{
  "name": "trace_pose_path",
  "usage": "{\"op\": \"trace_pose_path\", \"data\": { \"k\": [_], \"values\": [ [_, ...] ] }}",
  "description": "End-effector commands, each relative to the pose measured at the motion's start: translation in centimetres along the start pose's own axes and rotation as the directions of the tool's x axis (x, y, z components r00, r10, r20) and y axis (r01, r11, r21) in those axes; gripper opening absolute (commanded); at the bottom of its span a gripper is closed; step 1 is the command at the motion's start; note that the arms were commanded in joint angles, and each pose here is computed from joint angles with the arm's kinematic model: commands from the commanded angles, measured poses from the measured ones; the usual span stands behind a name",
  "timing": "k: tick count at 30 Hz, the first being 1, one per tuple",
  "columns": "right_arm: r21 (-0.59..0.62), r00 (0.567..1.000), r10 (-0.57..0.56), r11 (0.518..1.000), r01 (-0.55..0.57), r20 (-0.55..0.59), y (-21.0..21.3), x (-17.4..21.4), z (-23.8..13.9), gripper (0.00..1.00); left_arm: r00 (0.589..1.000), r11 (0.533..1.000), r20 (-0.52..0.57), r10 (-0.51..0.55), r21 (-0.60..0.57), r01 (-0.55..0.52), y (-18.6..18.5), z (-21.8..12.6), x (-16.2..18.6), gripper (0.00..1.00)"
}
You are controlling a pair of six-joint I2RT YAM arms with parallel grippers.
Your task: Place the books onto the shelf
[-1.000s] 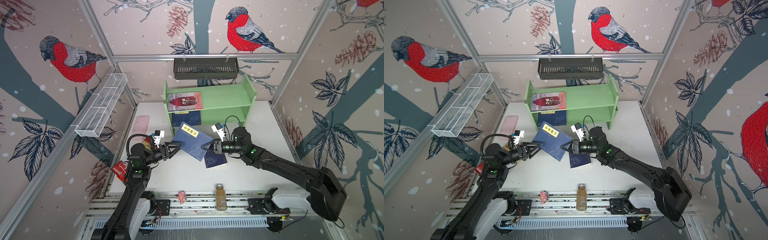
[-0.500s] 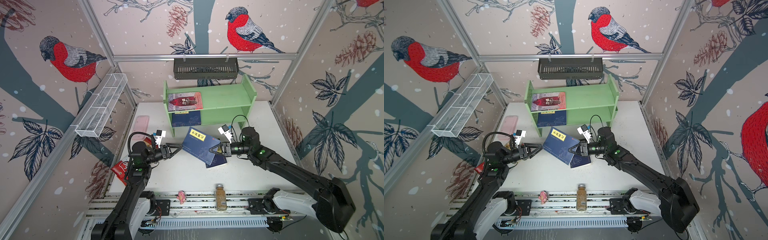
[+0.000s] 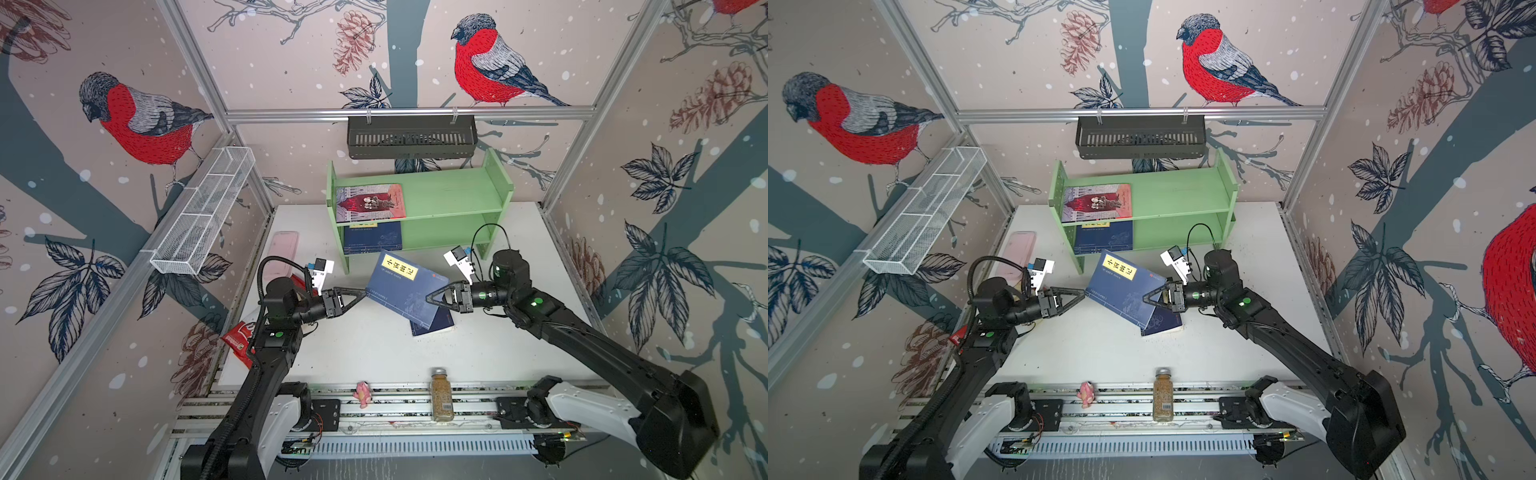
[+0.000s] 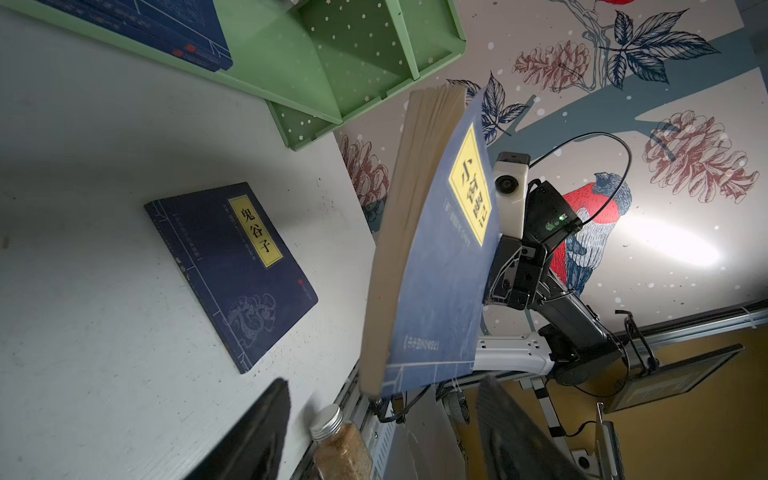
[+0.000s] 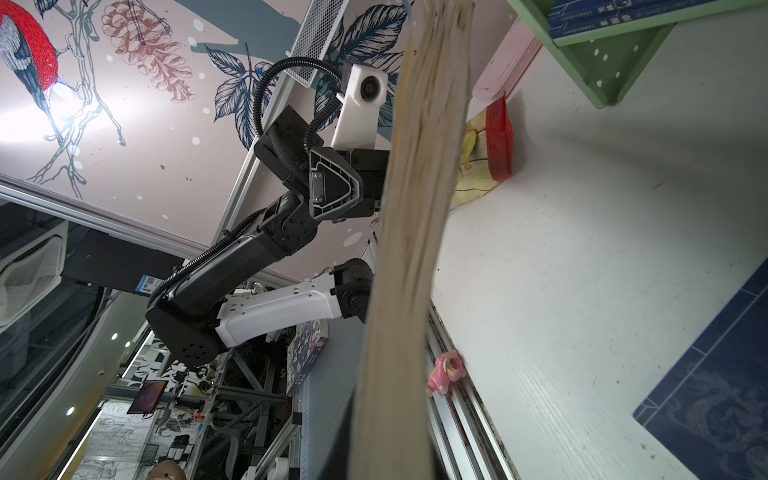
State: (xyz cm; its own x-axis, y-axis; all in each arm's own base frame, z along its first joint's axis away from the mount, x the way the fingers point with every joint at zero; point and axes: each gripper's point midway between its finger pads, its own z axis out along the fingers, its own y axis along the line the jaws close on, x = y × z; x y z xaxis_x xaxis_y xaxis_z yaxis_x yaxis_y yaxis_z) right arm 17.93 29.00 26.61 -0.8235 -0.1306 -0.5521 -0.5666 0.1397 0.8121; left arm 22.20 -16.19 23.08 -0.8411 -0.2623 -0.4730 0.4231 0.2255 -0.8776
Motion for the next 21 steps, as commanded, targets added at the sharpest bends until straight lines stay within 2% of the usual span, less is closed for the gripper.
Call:
{"op": "trace_pose_path", "data": {
  "k": [1, 7, 14, 18, 21],
  "values": [
    [-0.033, 0.999, -0.041, 0.999, 0.041, -0.022, 0.8, 0.2, 0.0, 0.02, 1.0, 0.998, -0.013, 0.025, 0.053, -0.024, -1.3, 0.0, -0.3, 0.72],
    [-0.067, 0.998, -0.052, 0.996, 0.05, -0.027, 1.5, 0.4, 0.1, 0.02, 0.999, 0.996, -0.043, -0.017, 0.085, 0.02, -1.4, 0.2, -0.2, 0.73],
    [-0.094, 0.995, -0.05, 0.995, 0.042, -0.083, 1.3, 0.9, 1.0, 0.02, 0.997, 0.992, -0.065, -0.03, 0.119, 0.037, -1.5, 0.6, 0.1, 0.73],
    [-0.104, 0.993, -0.053, 0.994, 0.042, -0.104, 1.2, 1.0, 1.5, 0.02, 0.996, 0.986, -0.094, -0.009, 0.167, 0.025, -3.0, 0.7, 0.3, 0.71],
    [-0.111, 0.992, -0.052, 0.993, 0.039, -0.118, 1.1, 1.1, 1.8, 0.02, 0.993, 0.983, -0.114, 0.002, 0.182, 0.018, -3.5, 0.9, 0.7, 0.66]
  ]
}}
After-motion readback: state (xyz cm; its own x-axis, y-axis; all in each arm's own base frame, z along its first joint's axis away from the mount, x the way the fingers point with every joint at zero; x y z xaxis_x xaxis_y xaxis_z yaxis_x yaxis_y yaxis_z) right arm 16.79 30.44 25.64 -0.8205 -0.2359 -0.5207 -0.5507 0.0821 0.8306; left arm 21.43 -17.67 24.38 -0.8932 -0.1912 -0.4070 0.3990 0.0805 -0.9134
